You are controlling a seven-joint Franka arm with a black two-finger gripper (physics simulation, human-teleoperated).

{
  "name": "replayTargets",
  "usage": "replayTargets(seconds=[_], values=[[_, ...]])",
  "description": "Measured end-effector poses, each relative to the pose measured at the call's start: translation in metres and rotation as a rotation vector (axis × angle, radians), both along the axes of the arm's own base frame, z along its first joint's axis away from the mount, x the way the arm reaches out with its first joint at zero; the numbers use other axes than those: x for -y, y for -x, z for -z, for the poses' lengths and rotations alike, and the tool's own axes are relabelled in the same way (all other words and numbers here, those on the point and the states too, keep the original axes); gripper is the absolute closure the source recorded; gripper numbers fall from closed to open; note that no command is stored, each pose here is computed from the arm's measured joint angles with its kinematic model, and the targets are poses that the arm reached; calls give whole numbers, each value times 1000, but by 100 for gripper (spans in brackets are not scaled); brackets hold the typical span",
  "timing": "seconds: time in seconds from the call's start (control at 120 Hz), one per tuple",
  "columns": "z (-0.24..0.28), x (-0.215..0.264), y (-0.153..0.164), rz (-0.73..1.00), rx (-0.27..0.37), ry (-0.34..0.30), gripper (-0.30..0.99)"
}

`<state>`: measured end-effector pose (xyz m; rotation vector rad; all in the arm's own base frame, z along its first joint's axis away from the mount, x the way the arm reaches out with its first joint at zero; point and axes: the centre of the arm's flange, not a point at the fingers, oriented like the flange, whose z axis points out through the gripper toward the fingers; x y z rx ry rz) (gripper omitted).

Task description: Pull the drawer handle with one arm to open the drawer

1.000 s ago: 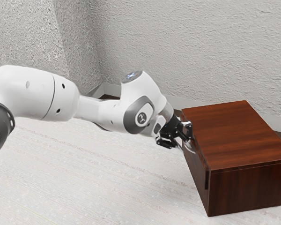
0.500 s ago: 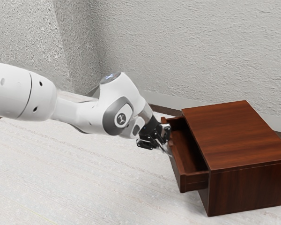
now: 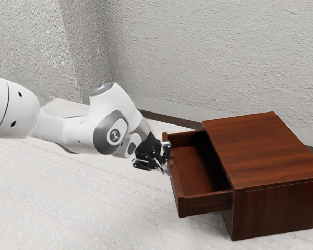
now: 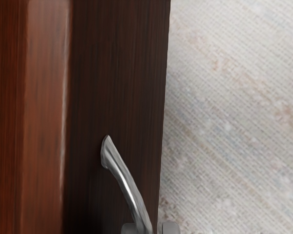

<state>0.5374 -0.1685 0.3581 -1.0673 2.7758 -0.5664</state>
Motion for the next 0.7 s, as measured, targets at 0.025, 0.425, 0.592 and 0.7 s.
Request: replayTargets(seconds=[0.025,0.425,0.592,0.7], values=[[-1,-2,3,-3,1,-1,77],[-8,-39,32,-101,-15,66,76],[-10,-45,47,-95,-11,66,77],[-10,-37,53,-67,-10,63,71]])
